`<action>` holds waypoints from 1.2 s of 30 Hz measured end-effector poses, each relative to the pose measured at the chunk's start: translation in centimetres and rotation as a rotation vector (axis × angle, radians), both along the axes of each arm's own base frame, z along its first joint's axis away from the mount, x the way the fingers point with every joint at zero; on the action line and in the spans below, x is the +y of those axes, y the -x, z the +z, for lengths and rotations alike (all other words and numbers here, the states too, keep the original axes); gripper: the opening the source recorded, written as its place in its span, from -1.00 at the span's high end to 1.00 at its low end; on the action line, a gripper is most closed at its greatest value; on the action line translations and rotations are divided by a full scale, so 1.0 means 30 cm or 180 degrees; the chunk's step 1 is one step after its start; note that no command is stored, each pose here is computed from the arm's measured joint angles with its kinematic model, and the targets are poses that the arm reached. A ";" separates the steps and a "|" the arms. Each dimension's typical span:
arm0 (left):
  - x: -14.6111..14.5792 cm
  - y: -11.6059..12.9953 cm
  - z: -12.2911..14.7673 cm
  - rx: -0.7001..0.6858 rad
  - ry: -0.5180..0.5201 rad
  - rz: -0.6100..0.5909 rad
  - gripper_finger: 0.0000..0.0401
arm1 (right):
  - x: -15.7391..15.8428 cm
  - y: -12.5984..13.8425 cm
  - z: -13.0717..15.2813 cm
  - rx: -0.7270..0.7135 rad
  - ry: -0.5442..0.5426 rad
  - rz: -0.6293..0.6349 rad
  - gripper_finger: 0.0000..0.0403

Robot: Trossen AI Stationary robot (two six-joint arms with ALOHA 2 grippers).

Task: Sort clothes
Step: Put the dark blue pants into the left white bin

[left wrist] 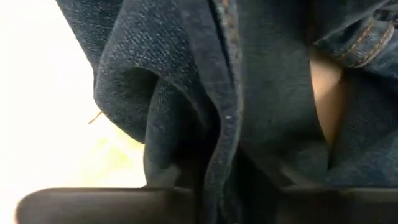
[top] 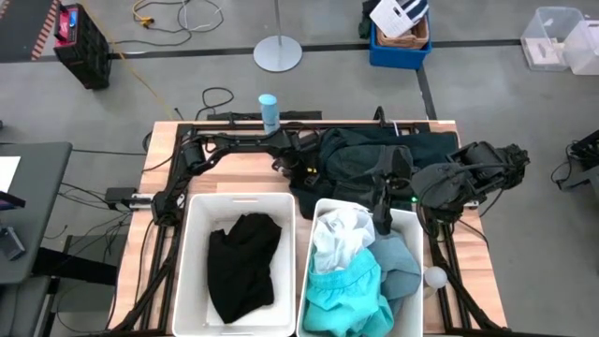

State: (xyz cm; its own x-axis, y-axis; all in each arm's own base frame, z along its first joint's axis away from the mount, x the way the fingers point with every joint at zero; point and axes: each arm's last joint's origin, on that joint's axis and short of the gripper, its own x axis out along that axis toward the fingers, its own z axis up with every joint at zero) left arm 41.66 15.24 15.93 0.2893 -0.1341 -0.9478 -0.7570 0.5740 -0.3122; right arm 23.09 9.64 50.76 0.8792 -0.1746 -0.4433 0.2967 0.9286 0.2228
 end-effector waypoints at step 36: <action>-0.162 0.366 1.313 -0.3810 -0.2359 -0.0628 1.00 | -0.020 -0.017 0.033 -0.0244 0.0409 -0.0019 -0.08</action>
